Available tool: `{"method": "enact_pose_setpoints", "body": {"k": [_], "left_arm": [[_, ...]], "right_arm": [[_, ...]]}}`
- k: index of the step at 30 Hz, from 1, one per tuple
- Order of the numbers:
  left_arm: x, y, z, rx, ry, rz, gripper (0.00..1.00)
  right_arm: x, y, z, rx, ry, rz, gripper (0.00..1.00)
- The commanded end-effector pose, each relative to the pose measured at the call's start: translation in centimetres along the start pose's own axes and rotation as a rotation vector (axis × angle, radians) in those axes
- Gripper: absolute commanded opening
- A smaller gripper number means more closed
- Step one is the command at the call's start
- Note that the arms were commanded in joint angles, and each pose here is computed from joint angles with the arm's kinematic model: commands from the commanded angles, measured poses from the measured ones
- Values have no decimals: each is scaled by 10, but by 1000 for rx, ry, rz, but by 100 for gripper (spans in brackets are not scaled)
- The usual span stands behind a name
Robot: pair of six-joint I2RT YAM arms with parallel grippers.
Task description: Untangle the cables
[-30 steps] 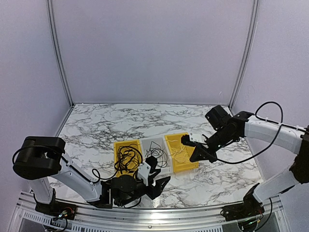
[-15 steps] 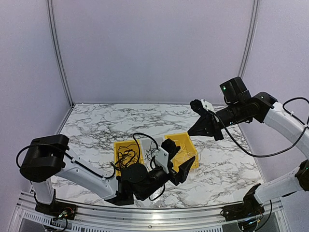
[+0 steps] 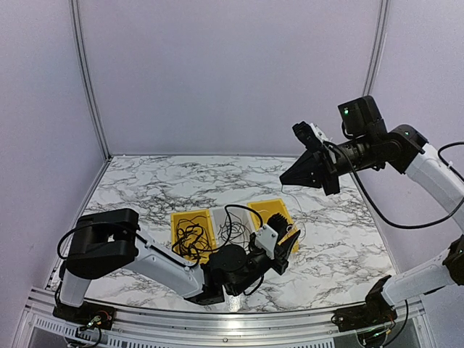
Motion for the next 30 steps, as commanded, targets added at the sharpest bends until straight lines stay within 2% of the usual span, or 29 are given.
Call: {"method": "enact_pose_setpoints", "body": {"k": [1,10,16,24,26,30], "left_arm": [[-10,8,-10,-80,-22,77,20],[-22,18,36,-9,-33,113,20],[-26,16,65,46,-87,144,18],[-30,6,84,100,-141,186,11],[-27,-2,81,107,-150,186,13],[-18,-24,65,107,-164,181,33]], "right_arm": [[14,-15,-31,-84,-46,-26,0],[29,-38,-78,-188,-107,-68,0],[39,-63,-115,-257,-199,-15,0],[43,-82,-145,-315,-256,32,0],[40,-79,-142,-310,-244,33,0],[32,-70,-130,-285,-210,42,0]]}}
Point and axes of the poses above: each gripper's point midway between its finger pads, its own y axis out along the fingers, its own x axis along the line the jaws close on, z = x × y, the point moved 4 cm from there along -y, back along the fingers, and after that the axes turned 8 degrees about y, right-handed, at the moved point
